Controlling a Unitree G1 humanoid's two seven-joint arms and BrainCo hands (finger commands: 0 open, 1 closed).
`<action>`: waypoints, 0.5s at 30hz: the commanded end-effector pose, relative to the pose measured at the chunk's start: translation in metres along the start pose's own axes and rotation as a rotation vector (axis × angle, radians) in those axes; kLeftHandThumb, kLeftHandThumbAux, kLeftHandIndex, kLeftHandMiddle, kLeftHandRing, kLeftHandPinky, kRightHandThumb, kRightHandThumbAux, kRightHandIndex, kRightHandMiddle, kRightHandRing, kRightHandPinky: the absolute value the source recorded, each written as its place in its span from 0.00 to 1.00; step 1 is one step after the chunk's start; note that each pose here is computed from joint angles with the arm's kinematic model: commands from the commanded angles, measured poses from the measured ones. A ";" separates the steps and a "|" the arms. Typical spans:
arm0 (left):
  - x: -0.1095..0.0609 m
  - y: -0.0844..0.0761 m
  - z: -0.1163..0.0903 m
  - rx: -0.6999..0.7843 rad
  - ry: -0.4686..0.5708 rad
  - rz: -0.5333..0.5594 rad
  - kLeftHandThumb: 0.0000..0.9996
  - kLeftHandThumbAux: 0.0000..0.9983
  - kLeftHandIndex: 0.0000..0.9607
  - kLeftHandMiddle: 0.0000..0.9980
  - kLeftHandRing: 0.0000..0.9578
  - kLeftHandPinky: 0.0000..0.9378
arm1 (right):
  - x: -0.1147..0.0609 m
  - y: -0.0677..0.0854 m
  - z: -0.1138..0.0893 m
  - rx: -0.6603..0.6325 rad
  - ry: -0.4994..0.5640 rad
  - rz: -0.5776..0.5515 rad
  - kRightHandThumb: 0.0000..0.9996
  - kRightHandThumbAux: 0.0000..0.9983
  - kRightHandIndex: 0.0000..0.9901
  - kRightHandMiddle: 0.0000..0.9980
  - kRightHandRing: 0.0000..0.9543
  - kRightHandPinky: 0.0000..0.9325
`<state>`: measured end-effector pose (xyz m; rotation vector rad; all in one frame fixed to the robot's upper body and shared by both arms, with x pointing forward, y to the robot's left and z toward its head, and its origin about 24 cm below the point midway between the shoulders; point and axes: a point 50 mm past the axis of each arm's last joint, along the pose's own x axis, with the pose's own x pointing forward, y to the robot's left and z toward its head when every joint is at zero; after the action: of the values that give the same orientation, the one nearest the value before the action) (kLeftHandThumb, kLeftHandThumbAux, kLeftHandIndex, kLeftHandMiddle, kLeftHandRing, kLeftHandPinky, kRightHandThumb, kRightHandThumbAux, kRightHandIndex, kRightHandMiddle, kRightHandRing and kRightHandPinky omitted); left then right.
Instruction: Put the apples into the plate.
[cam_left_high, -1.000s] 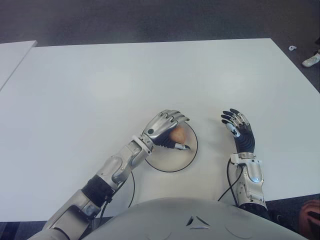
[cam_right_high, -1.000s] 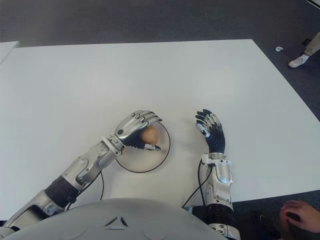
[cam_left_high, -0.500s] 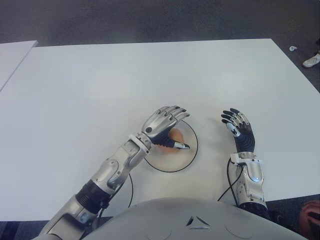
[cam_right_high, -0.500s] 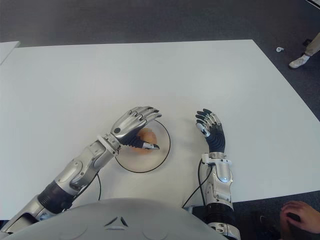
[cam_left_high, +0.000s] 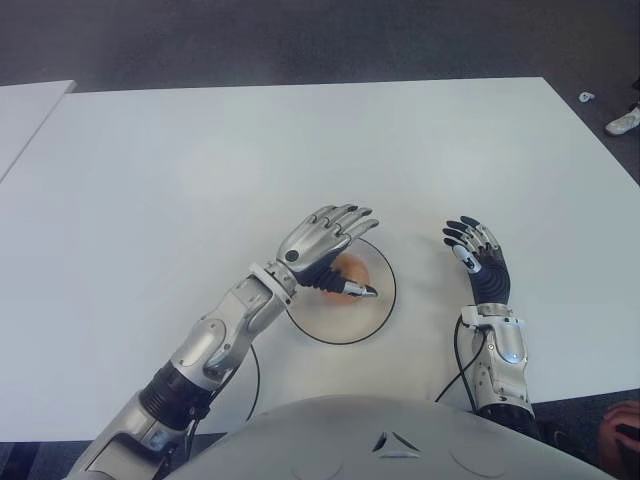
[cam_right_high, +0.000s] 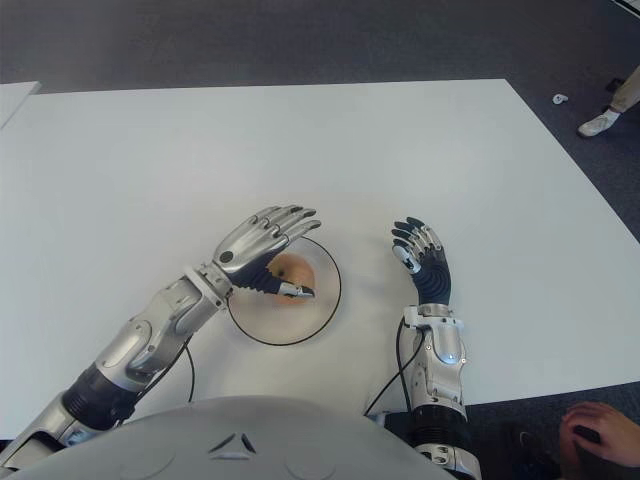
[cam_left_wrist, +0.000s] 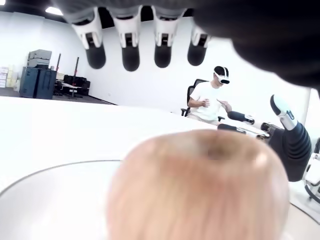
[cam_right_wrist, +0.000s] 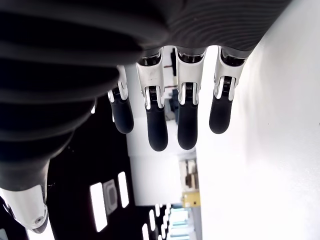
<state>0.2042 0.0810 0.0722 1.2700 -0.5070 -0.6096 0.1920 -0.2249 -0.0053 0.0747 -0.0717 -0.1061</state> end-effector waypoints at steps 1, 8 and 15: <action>-0.004 0.006 -0.004 0.010 -0.009 -0.032 0.07 0.20 0.00 0.00 0.00 0.00 | -0.004 0.001 -0.009 0.012 0.046 -0.005 0.39 0.61 0.21 0.30 0.29 0.29; -0.003 0.022 -0.010 0.041 -0.042 -0.042 0.06 0.17 0.00 0.00 0.00 0.00 | -0.003 0.002 -0.010 0.013 0.049 -0.005 0.39 0.61 0.21 0.30 0.29 0.29; -0.004 0.053 -0.027 0.078 -0.046 0.019 0.06 0.15 0.00 0.00 0.00 0.00 | -0.002 0.003 -0.012 0.013 0.050 -0.005 0.39 0.61 0.21 0.30 0.29 0.29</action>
<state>0.2195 0.1034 0.1049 1.3042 -0.5671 -0.6329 0.1961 -0.2242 -0.0053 0.0753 -0.0816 -0.1045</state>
